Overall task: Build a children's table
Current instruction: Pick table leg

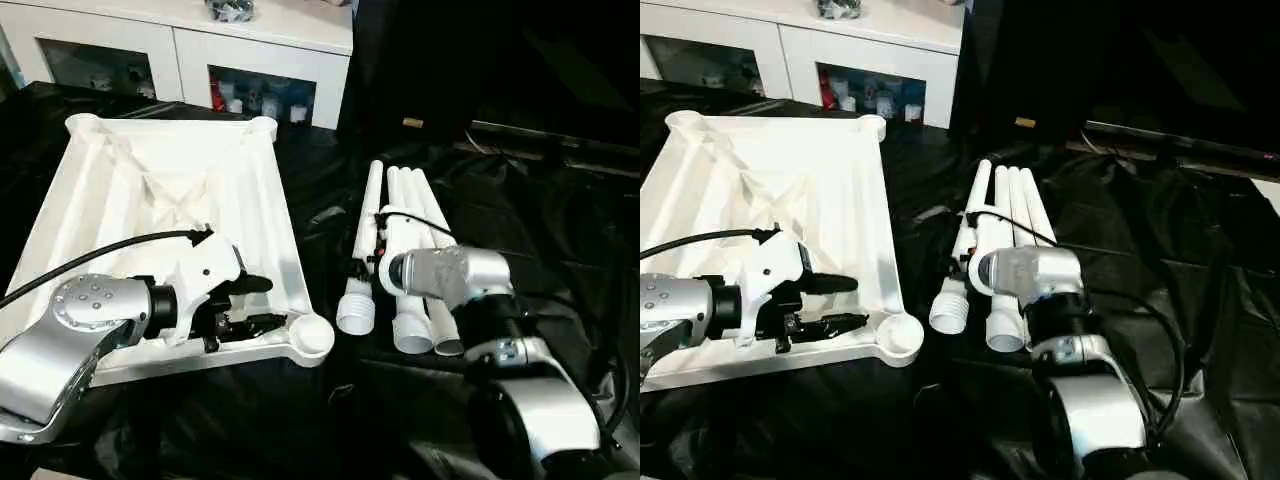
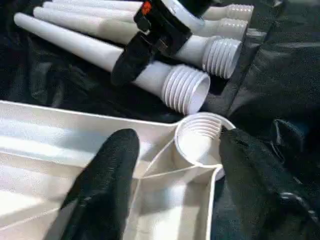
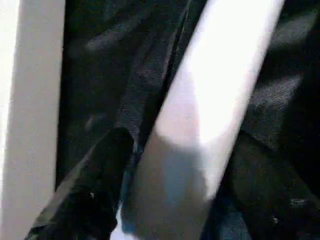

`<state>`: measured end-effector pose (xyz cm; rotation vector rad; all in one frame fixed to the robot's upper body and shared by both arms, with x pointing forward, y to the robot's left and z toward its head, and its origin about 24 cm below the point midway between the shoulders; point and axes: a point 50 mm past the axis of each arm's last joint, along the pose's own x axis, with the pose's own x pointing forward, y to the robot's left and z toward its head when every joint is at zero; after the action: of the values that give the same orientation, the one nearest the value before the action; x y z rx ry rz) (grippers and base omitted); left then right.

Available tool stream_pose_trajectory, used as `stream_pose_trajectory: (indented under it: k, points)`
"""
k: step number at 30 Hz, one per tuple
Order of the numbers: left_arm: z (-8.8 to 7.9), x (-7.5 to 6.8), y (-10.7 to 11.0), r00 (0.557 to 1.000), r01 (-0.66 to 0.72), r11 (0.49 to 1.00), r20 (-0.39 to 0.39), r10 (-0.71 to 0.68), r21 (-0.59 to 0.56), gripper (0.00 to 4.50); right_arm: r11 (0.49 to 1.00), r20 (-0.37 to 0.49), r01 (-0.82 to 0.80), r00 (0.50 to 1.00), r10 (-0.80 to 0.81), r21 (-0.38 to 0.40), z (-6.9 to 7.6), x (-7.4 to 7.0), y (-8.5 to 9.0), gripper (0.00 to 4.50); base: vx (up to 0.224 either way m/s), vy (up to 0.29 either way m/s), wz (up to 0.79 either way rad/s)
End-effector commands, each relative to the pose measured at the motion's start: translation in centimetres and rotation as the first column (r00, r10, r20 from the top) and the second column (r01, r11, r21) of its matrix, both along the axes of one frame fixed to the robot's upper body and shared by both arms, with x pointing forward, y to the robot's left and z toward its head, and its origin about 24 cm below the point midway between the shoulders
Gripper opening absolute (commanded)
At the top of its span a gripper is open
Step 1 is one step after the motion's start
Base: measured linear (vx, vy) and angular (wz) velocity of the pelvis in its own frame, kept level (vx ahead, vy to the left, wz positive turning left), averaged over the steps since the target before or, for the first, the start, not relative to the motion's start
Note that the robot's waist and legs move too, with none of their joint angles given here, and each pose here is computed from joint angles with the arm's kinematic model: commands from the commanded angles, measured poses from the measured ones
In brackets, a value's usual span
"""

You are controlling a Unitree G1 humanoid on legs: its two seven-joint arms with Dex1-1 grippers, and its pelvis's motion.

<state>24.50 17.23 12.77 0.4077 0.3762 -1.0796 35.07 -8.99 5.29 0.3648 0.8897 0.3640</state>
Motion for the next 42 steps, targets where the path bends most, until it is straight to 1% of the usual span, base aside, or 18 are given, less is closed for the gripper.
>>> stream_pose_trajectory:
  k: [1, 6, 15, 16, 19, 21, 22, 24, 26, 27, 28, 29, 32, 33, 35, 36, 37, 42]
  points:
    - [0.2, 0.1, -0.3, 1.000, 0.000, 1.000, 0.009, 0.000, 0.007, 3.35, 0.999, -0.013, 0.024, 1.000, -0.024, 0.022, 0.2, 0.2, -0.3, 2.84, 0.000, 0.000, 0.00]
    - [0.3, 0.5, -0.5, 1.000, -0.009, 1.000, 0.013, 0.009, 0.003, 3.79, 0.998, -0.046, 0.053, 0.998, -0.052, 0.035, -0.5, 0.2, -0.6, 2.44, 0.000, 0.000, 0.00]
    - [0.3, 1.0, -1.0, 0.999, -0.032, 0.999, 0.022, 0.033, -0.038, 4.48, 0.993, -0.050, 0.097, 0.994, -0.093, 0.069, -0.4, 0.4, -0.9, 1.85, 0.000, 0.000, 0.00]
    - [0.4, 1.3, -1.1, 0.998, -0.045, 0.998, 0.031, 0.047, -0.049, 4.49, 0.992, -0.040, 0.097, 0.995, -0.094, 0.085, -0.1, 0.5, -1.0, 1.84, 0.000, 0.000, 0.00]
    - [0.5, 2.4, -1.4, 0.991, -0.133, 0.986, 0.019, 0.136, -0.099, 4.50, 0.973, 0.066, 0.087, 0.992, -0.103, 0.215, 2.2, 1.2, -0.8, 1.83, 0.000, 0.000, 0.00]
    - [0.5, 2.4, -1.4, 0.991, -0.133, 0.986, 0.019, 0.136, -0.099, 4.50, 0.973, 0.066, 0.087, 0.992, -0.103, 0.215, 2.2, 1.2, -0.8, 1.83, 0.000, 0.000, 0.00]
    - [1.3, 3.3, -2.0, 0.982, -0.185, 0.961, 0.002, 0.189, -0.206, 4.50, 0.953, 0.170, 0.018, 0.983, -0.073, 0.302, 3.8, 1.3, -1.0, 1.83, 0.000, 0.000, 0.00]
    - [1.7, 3.7, -2.3, 0.979, -0.200, 0.947, -0.007, 0.204, -0.252, 4.50, 0.943, 0.206, -0.013, 0.977, -0.059, 0.332, 4.4, 1.3, -1.0, 1.82, 0.000, 0.000, 0.00]
    - [3.4, 5.1, -3.4, 0.964, -0.261, 0.871, -0.059, 0.260, -0.417, 4.50, 0.872, 0.433, -0.244, 0.901, 0.041, 0.425, 7.0, 0.1, -1.4, 1.82, 0.000, 0.000, 0.00]
    - [4.2, 6.1, -3.7, 0.946, -0.311, 0.811, -0.083, 0.312, -0.495, 4.50, 0.833, 0.493, -0.316, 0.868, 0.061, 0.454, 7.7, -0.6, -2.0, 1.82, 0.000, 0.000, 0.00]
    - [4.3, 6.2, -3.7, 0.944, -0.317, 0.801, -0.090, 0.316, -0.509, 4.50, 0.829, 0.500, -0.324, 0.864, 0.063, 0.456, 7.8, -0.7, -2.0, 1.82, 0.000, 0.000, 0.00]
    - [5.1, 7.0, -3.8, 0.931, -0.352, 0.729, -0.140, 0.336, -0.587, 4.50, 0.803, 0.543, -0.374, 0.836, 0.076, 0.464, 8.3, -1.3, -2.6, 1.82, 0.000, 0.000, 0.00]
    - [6.3, 7.8, -3.9, 0.926, -0.365, 0.635, -0.190, 0.327, -0.681, 4.50, 0.756, 0.596, -0.447, 0.798, 0.095, 0.478, 8.9, -2.4, -3.3, 1.82, 0.000, 0.000, 0.00]
    - [7.1, 8.2, -4.2, 0.929, -0.363, 0.564, -0.240, 0.283, -0.742, 4.50, 0.720, 0.629, -0.498, 0.770, 0.109, 0.484, 9.3, -3.2, -3.7, 1.81, 0.000, 0.000, 0.00]
    - [7.3, 8.3, -4.3, 0.930, -0.363, 0.552, -0.249, 0.271, -0.751, 4.50, 0.712, 0.636, -0.509, 0.763, 0.114, 0.483, 9.3, -3.4, -3.8, 1.81, 0.000, 0.000, 0.00]
    - [7.9, 8.3, -5.0, 0.938, -0.347, 0.519, -0.275, 0.212, -0.781, 4.50, 0.685, 0.659, -0.551, 0.740, 0.136, 0.477, 9.4, -4.2, -3.9, 1.81, 0.000, 0.000, 0.00]
    - [8.3, 8.2, -5.7, 0.947, -0.321, 0.515, -0.277, 0.164, -0.794, 4.50, 0.670, 0.669, -0.575, 0.727, 0.154, 0.471, 9.4, -4.7, -3.9, 1.81, 0.000, 0.000, 0.00]
    - [8.1, 7.7, -7.9, 0.954, -0.279, 0.563, -0.293, 0.067, -0.778, 4.50, 0.642, 0.683, -0.614, 0.706, 0.187, 0.458, 9.3, -5.5, -3.6, 1.81, 0.000, 0.000, 0.00]
